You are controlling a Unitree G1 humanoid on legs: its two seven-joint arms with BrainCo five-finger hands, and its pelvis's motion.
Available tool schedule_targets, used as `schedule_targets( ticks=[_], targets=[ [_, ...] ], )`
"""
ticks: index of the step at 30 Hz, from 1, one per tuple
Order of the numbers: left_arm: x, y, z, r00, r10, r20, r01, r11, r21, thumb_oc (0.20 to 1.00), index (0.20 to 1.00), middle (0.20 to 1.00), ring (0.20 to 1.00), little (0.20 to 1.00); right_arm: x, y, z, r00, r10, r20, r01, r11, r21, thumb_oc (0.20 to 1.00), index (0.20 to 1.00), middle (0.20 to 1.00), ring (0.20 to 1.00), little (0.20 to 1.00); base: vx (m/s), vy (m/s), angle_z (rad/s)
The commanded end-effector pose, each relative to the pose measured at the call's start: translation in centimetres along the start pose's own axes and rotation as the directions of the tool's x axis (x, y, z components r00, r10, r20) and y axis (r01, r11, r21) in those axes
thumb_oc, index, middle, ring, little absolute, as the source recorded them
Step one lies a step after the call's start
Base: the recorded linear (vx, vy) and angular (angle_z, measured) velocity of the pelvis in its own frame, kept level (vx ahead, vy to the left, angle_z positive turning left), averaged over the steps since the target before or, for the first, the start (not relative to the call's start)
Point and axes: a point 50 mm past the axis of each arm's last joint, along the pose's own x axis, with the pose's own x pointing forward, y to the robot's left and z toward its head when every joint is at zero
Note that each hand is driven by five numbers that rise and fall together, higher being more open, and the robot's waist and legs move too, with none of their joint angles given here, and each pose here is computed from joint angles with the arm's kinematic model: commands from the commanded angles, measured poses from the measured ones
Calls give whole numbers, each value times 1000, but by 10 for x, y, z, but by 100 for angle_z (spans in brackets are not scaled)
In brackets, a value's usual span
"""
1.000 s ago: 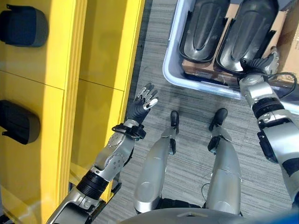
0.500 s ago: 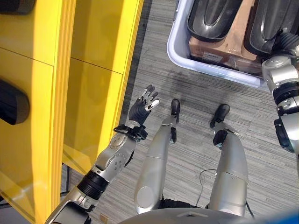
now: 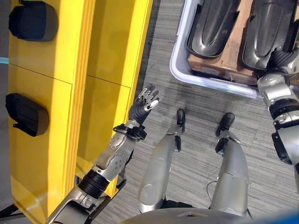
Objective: Move parts from the plastic box to the shelf.
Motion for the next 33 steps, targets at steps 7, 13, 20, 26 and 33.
schedule_targets(
  ticks=[7, 13, 20, 26, 33],
  targets=[
    [-24, 14, 13, 998, -20, 52, 21, 1000, -8, 1000, 1000, 1000, 1000, 1000, 6, -36, 55, 921, -224, 318, 213, 975, 70, 200, 200, 200, 200, 200, 35, -49, -24],
    [-36, 23, 22, 998, -25, 54, 25, 1000, 0, 1000, 1000, 1000, 1000, 1000, 18, -56, 78, 904, -252, 344, 237, 968, 88, 200, 200, 200, 200, 200, 38, -40, -1],
    [-46, 30, 22, 999, -36, 34, 36, 999, 6, 1000, 1000, 1000, 1000, 1000, 24, -56, 71, 934, -160, 319, 160, 987, 25, 200, 200, 200, 200, 200, 50, -28, 8],
    [-47, 33, 21, 999, -25, 33, 24, 999, 21, 1000, 1000, 1000, 1000, 1000, 13, -33, 58, 953, -40, 301, 33, 999, 28, 200, 200, 200, 200, 200, 9, -13, 6],
    [-53, 40, 22, 999, 15, 44, -16, 999, 28, 1000, 1000, 1000, 1000, 1000, -31, -1, 63, 914, 206, 349, -333, 873, 357, 200, 200, 200, 200, 200, 23, 34, -2]
  ],
)
